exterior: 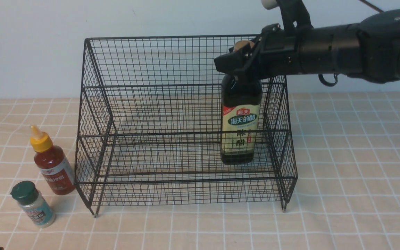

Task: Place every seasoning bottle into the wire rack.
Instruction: Use the right arm to put the condiment bottle back on the shelf

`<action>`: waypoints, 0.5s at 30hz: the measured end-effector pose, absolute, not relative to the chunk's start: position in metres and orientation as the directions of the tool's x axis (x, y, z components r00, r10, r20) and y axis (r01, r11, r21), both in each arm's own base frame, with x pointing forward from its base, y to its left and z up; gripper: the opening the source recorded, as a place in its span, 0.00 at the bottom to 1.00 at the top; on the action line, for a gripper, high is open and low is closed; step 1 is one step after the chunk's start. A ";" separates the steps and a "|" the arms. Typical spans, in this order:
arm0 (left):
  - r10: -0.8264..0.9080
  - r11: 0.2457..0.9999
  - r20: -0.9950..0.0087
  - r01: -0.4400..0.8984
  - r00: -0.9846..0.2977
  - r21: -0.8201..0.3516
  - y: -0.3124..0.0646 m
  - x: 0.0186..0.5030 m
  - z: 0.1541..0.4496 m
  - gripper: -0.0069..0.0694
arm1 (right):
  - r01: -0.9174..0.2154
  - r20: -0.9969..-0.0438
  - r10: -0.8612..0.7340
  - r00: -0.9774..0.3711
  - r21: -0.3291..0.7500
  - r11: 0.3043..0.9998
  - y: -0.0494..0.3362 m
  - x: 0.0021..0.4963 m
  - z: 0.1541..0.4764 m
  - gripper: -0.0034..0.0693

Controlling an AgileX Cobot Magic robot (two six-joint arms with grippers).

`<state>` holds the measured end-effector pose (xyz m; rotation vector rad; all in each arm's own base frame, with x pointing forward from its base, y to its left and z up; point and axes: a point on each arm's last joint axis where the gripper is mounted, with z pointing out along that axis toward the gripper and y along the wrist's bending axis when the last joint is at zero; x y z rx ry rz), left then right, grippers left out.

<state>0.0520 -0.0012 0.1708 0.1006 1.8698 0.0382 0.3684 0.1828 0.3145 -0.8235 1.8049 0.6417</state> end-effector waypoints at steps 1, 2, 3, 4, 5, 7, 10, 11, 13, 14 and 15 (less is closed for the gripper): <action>0.089 0.996 -0.952 0.050 -0.294 0.078 -0.001 0.052 0.171 0.08 | -0.778 -0.935 -0.243 -0.259 0.054 0.626 0.183 0.368 0.314 0.48; 0.089 0.996 -0.952 0.050 -0.294 0.078 -0.001 0.052 0.171 0.08 | -0.778 -0.935 -0.243 -0.259 0.054 0.626 0.183 0.368 0.314 0.48; 0.089 0.996 -0.952 0.050 -0.294 0.078 -0.001 0.052 0.171 0.08 | -0.778 -0.935 -0.243 -0.259 0.054 0.626 0.183 0.368 0.314 0.48; 0.089 0.996 -0.952 0.050 -0.294 0.078 -0.001 0.052 0.171 0.08 | -0.778 -0.936 -0.237 -0.260 0.057 0.626 0.183 0.368 0.316 0.51; 0.089 0.996 -0.952 0.050 -0.294 0.078 -0.001 0.052 0.171 0.08 | -0.777 -0.938 -0.233 -0.259 0.059 0.627 0.183 0.368 0.317 0.54; 0.089 0.996 -0.952 0.050 -0.294 0.078 -0.001 0.052 0.171 0.08 | -0.778 -0.943 -0.225 -0.245 0.053 0.626 0.182 0.364 0.325 0.60; 0.089 0.996 -0.952 0.050 -0.294 0.078 -0.001 0.052 0.171 0.08 | -0.777 -0.952 -0.217 -0.216 0.033 0.628 0.179 0.358 0.338 0.63; 0.089 0.996 -0.952 0.050 -0.294 0.078 -0.001 0.052 0.171 0.08 | -0.774 -0.957 -0.209 -0.199 0.023 0.632 0.177 0.354 0.346 0.63; 0.089 0.996 -0.952 0.050 -0.294 0.078 -0.001 0.052 0.171 0.08 | -0.755 -0.972 -0.181 -0.150 -0.006 0.656 0.170 0.341 0.371 0.63; 0.089 0.996 -0.952 0.050 -0.294 0.078 -0.001 0.052 0.171 0.08 | -0.752 -0.974 -0.175 -0.144 -0.007 0.659 0.169 0.339 0.375 0.63; 0.089 0.996 -0.952 0.050 -0.294 0.078 -0.001 0.052 0.171 0.08 | -0.740 -0.980 -0.156 -0.127 -0.011 0.672 0.165 0.333 0.387 0.63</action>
